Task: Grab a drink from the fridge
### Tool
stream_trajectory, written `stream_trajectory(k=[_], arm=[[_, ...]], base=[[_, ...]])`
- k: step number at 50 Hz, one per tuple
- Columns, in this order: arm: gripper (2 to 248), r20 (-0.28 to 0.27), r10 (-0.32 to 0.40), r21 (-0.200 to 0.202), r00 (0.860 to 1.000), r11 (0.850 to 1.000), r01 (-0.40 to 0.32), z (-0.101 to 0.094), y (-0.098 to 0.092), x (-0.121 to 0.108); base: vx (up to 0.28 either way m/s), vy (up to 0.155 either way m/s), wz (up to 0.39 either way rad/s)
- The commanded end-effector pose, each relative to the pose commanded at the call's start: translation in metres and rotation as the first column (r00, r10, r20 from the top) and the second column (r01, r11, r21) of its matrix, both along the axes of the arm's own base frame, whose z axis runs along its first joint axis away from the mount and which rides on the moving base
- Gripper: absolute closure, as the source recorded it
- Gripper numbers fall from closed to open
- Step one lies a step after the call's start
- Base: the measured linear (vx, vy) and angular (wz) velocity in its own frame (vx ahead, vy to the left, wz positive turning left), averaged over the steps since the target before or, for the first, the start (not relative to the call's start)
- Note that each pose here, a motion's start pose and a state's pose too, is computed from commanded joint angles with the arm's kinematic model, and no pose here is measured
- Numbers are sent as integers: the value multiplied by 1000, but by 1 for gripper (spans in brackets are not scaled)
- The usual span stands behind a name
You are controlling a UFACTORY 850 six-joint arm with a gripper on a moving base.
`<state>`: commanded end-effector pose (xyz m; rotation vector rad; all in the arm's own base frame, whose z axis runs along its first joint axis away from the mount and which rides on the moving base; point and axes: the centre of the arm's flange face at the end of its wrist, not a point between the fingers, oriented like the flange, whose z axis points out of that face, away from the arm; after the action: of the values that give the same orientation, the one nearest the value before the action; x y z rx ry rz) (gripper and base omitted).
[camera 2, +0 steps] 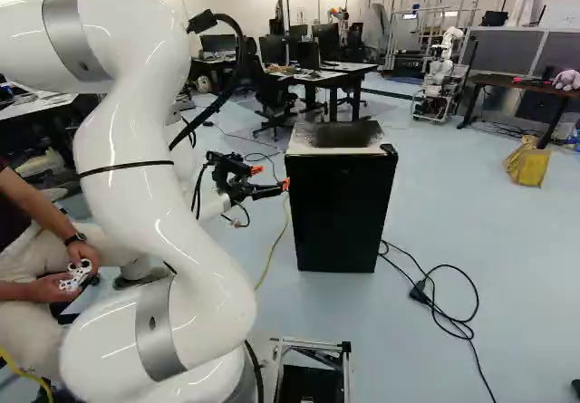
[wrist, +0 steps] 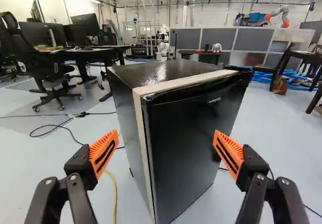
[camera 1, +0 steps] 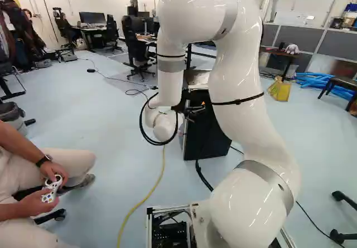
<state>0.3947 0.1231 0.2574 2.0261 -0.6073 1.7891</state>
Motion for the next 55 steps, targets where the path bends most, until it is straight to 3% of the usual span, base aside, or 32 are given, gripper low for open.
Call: stream_trajectory(k=[28, 55], arm=[[3, 27, -2, 15, 1000, 1000, 1, -3, 15, 23], [3, 57, -68, 36, 996, 997, 66, -7, 21, 48]], base=[[0, 0, 0], [0, 0, 0]])
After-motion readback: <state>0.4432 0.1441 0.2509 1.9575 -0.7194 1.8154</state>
